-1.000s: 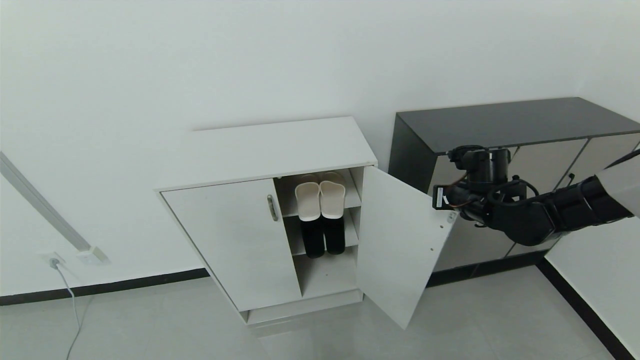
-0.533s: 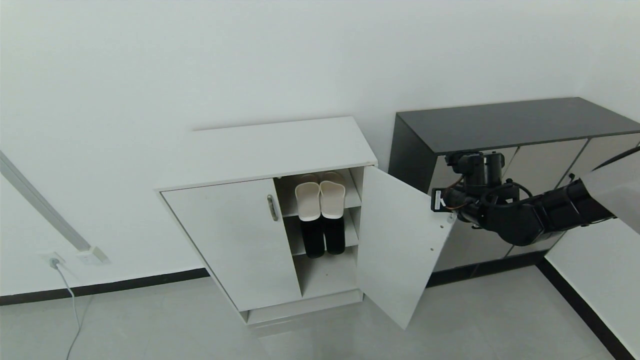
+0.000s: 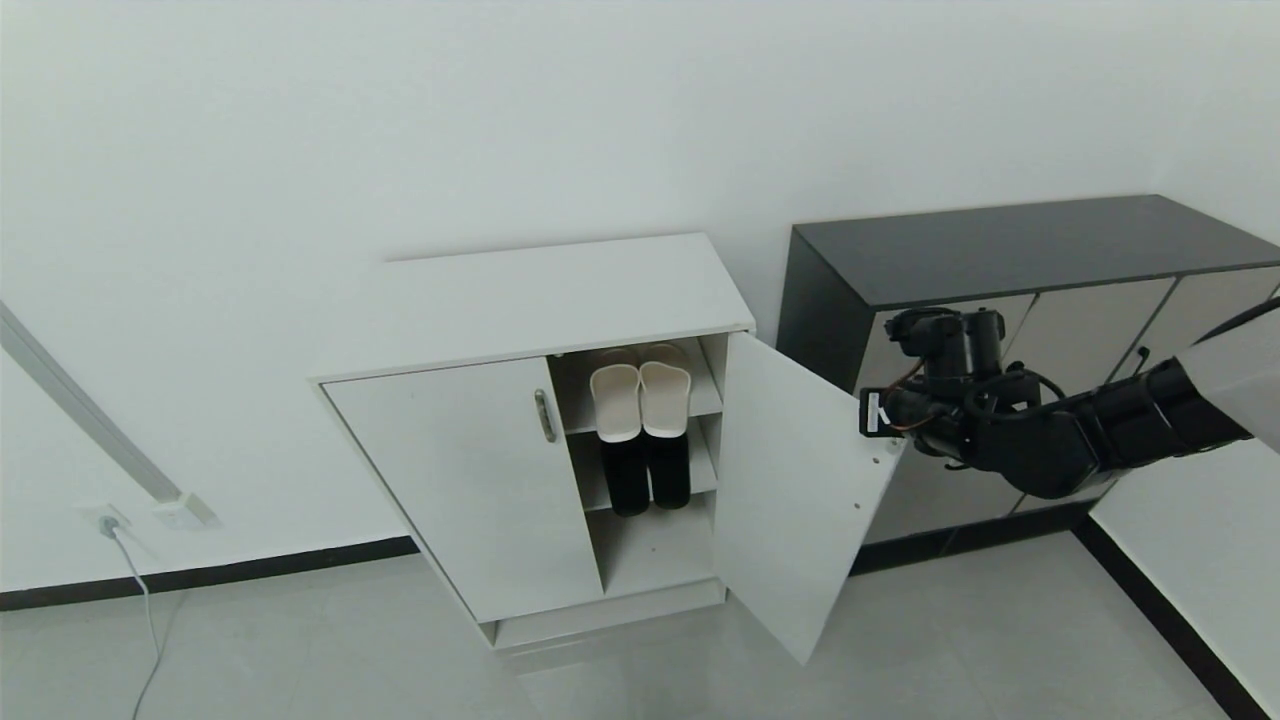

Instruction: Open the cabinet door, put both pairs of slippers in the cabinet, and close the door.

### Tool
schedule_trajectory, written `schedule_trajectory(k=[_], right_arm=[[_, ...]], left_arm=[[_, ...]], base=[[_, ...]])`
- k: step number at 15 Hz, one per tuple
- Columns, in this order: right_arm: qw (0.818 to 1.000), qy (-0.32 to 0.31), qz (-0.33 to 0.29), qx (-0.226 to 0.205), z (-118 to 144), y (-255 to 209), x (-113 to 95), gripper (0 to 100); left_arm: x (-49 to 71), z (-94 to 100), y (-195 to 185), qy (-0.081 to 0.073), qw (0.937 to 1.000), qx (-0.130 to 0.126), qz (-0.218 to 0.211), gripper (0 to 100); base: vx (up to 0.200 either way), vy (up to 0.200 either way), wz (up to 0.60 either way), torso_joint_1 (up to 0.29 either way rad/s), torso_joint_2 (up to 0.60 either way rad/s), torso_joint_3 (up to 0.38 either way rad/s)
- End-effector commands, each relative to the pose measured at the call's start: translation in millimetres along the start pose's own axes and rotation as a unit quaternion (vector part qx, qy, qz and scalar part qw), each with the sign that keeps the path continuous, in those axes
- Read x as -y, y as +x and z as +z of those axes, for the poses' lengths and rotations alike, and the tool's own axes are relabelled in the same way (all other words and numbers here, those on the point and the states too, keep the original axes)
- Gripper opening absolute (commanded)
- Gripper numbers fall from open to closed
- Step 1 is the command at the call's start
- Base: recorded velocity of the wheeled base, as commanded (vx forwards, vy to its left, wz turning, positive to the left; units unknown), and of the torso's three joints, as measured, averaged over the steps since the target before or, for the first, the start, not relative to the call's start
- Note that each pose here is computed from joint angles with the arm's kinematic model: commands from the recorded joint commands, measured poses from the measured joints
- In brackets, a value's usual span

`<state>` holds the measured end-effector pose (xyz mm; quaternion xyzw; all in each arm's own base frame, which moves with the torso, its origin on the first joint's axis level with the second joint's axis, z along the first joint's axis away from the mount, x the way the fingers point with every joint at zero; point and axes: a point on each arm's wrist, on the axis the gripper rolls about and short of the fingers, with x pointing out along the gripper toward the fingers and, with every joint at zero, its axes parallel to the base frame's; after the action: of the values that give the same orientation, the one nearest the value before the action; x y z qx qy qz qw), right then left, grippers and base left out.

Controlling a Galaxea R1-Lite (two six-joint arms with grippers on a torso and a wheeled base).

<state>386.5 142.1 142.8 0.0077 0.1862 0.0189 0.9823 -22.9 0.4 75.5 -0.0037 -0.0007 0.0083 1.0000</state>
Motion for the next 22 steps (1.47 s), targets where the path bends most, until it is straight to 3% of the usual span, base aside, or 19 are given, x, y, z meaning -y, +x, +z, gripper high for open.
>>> schedule_trajectory(k=[1,6,11,18,22], right_arm=[[1.000,-0.008,0.028,0.002,1.0,-29.5,-14.9,0],[0.995,-0.017,0.093,0.001,-6.8,-78.5,-51.5,0],[0.993,-0.024,0.117,0.013,-7.5,-94.0,-54.1,0],[0.988,-0.047,0.144,0.016,-32.6,-103.2,-63.1,0],[0.983,-0.038,0.176,0.042,-36.3,-105.6,-61.9,0]], left_arm=[[0.0,0.0,0.1,0.000,1.0000,-0.001,0.000,0],[0.0,0.0,0.1,0.000,1.0000,-0.001,0.000,0],[0.0,0.0,0.1,0.000,1.0000,-0.001,0.000,0],[0.0,0.0,0.1,-0.004,1.0000,-0.001,0.000,0],[0.0,0.0,0.1,-0.004,1.0000,-0.001,0.000,0]], base=[[0.000,0.000,0.00,0.000,0.00,0.000],[0.000,0.000,0.00,0.000,0.00,0.000],[0.000,0.000,0.00,0.000,0.00,0.000],[0.000,0.000,0.00,0.000,0.00,0.000],[0.000,0.000,0.00,0.000,0.00,0.000]])
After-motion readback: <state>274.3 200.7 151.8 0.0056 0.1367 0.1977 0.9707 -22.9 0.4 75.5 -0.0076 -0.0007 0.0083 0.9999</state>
